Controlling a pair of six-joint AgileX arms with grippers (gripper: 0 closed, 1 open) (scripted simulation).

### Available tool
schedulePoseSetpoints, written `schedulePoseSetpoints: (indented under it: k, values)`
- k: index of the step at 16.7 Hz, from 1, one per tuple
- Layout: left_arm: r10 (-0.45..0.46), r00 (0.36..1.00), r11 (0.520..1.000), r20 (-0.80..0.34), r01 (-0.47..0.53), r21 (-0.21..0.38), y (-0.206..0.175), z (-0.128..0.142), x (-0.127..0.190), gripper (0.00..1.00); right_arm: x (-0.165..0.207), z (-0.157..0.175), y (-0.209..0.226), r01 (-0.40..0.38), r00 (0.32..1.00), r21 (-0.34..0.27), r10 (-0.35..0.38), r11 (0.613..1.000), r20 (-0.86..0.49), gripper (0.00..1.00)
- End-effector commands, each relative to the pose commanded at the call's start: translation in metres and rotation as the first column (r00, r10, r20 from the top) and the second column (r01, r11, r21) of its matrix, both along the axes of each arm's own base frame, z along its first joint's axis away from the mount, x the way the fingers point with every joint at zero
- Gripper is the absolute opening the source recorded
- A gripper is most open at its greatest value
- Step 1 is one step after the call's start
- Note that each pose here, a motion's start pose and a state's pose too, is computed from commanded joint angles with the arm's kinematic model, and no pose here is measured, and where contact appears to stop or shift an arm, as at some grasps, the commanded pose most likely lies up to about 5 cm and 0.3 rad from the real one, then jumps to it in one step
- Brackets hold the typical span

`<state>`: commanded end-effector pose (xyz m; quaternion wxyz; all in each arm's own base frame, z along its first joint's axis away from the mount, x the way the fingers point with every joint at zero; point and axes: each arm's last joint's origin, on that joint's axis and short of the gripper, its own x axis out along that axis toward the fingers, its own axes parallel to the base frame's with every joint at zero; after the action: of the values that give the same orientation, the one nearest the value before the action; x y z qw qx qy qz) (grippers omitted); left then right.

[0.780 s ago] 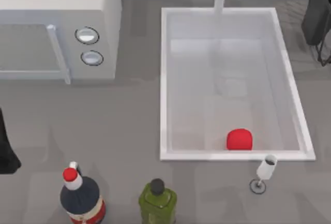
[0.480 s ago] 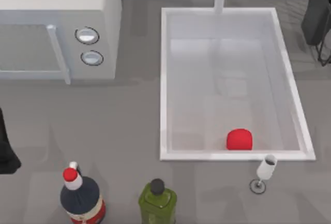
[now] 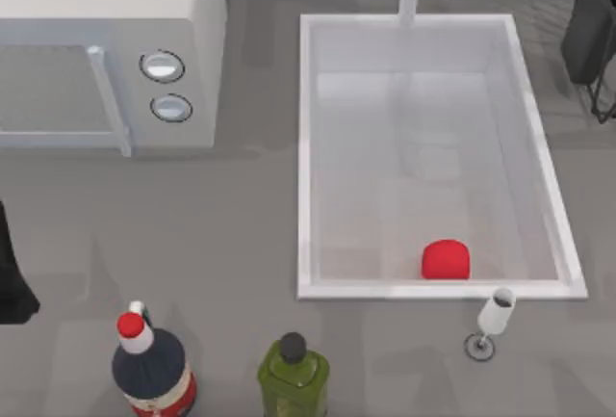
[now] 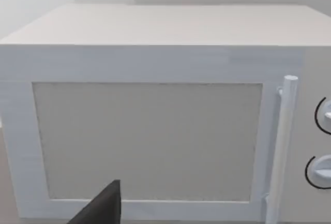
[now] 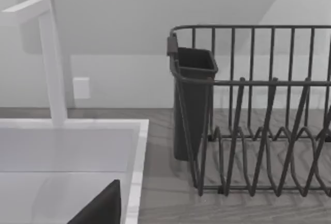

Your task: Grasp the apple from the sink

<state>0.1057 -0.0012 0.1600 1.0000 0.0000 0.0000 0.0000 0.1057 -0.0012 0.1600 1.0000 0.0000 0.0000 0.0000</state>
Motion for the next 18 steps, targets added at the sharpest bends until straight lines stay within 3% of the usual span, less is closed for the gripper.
schedulePoseSetpoints:
  k: [12, 18]
  values:
    - [0.0, 1.0, 1.0, 0.0, 0.0, 0.0, 0.0, 0.0, 0.0, 1.0, 0.0, 0.002, 0.0, -0.003, 1.0, 0.003, 0.003, 1.0, -0.007, 1.0]
    - [0.0, 1.0, 1.0, 0.0, 0.0, 0.0, 0.0, 0.0, 0.0, 1.0, 0.011, 0.043, 0.009, -0.06, 0.974, 0.077, 0.075, 0.995, -0.212, 1.0]
